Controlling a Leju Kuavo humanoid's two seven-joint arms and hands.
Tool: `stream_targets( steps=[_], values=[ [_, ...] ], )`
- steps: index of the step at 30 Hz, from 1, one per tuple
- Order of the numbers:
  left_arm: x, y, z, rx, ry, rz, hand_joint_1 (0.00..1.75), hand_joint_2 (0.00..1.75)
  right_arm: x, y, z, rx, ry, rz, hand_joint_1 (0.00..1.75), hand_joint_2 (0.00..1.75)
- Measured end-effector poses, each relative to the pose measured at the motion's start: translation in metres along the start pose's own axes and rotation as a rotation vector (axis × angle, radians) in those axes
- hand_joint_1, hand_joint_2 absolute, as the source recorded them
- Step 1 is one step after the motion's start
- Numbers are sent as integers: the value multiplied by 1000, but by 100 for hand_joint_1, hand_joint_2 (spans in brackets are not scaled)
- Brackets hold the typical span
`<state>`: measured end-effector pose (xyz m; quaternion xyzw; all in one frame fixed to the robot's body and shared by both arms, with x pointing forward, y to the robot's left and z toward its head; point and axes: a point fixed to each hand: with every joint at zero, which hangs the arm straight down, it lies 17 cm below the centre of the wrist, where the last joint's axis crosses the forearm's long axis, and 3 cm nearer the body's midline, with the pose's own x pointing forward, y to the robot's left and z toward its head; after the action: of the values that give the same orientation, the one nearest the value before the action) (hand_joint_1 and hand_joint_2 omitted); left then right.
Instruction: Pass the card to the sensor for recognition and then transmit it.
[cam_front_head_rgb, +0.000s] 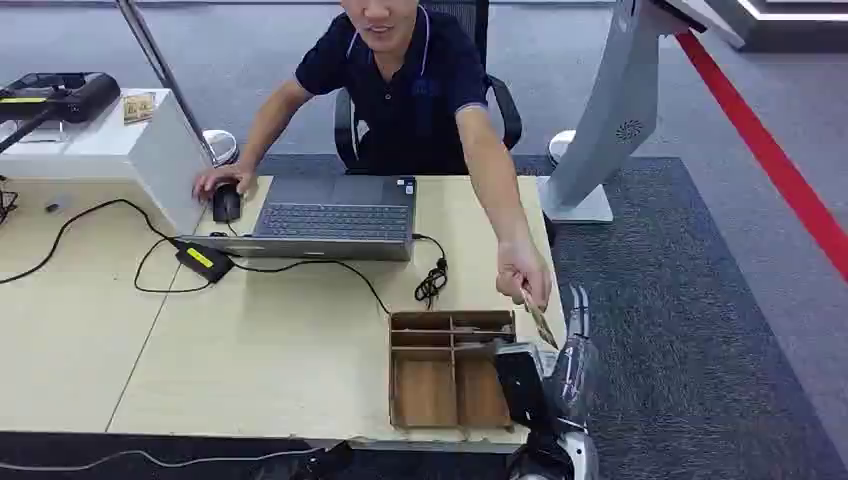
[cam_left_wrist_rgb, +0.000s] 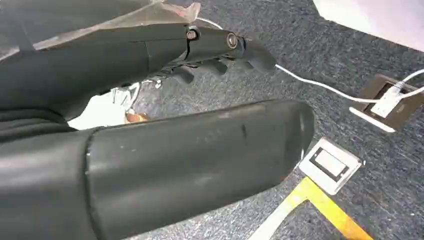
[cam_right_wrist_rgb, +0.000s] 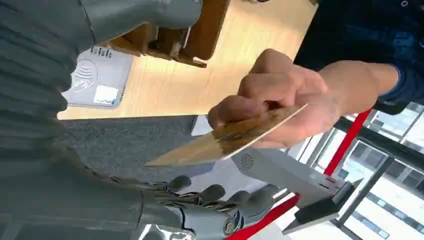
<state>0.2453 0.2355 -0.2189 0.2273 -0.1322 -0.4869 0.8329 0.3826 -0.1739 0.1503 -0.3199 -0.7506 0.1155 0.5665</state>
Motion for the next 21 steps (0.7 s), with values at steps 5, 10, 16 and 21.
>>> stream_targets(
  steps=[5, 10, 16, 21],
  values=[
    [0, 1, 0, 2, -1, -3, 0, 0, 4, -4, -3, -12, -8, -7, 0, 175],
    [0, 1, 0, 3, -2, -5, 0, 0, 6, -6, -4, -16, -12, -9, 0, 175],
    [1, 1, 0, 4, -2, -5, 0, 0, 6, -6, -4, -16, -12, -9, 138, 175],
    [1, 1, 0, 4, -2, -6, 0, 0, 6, -6, -4, -16, -14, -9, 175, 175]
  ],
)
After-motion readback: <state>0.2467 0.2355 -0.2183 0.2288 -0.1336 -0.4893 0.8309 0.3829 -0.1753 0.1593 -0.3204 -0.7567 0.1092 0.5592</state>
